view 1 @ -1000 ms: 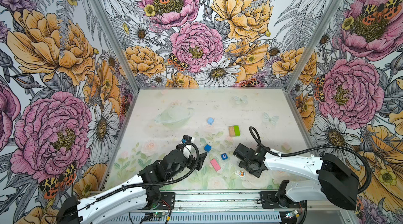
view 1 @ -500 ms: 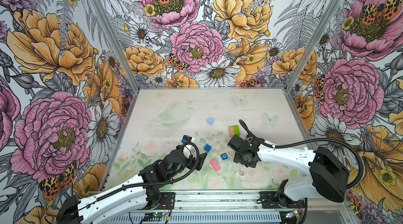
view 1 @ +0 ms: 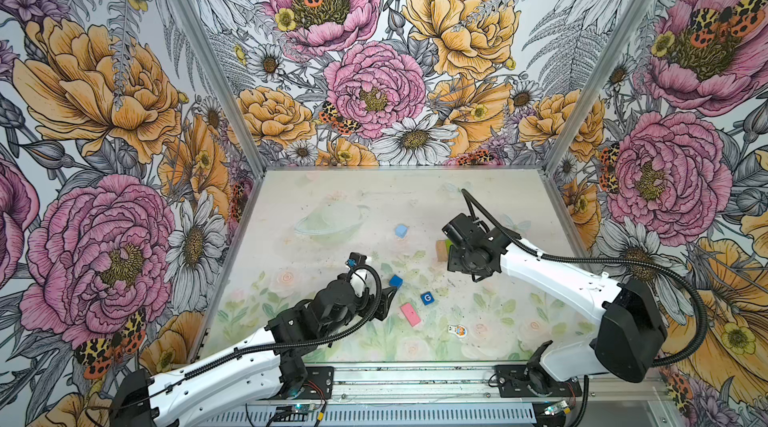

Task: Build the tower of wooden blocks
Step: 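Lift the yellow bar and carry it above the wooden and green bars, then lower the yellow bar across the tops of the two bars and release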

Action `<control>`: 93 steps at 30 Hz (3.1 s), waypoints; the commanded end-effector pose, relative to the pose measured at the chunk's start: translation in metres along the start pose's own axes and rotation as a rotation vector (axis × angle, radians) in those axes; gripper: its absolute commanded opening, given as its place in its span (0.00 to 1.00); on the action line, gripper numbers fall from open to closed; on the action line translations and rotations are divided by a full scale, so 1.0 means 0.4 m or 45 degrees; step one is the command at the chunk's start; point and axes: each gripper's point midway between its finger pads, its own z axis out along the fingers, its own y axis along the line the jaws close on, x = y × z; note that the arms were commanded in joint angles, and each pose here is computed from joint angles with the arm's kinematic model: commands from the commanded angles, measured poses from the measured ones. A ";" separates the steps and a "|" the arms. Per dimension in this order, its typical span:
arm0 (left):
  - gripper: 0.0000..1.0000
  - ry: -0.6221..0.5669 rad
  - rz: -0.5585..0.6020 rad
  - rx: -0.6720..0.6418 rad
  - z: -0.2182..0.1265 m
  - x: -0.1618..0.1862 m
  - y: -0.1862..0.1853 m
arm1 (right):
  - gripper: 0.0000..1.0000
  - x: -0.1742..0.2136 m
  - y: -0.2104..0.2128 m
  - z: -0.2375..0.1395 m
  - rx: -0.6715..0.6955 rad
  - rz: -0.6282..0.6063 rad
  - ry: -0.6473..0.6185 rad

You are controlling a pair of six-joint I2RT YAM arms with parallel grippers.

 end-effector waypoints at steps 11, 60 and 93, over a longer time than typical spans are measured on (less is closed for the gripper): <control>0.99 -0.087 -0.064 -0.085 -0.008 -0.078 0.009 | 0.47 -0.165 0.065 0.078 -0.049 -0.219 -0.013; 0.99 -0.054 -0.065 -0.147 0.046 -0.103 0.030 | 0.46 -0.170 0.088 0.264 -0.097 -0.330 0.195; 0.99 -0.027 -0.062 -0.133 0.082 -0.109 0.011 | 0.79 -0.161 0.073 0.260 -0.112 -0.353 0.212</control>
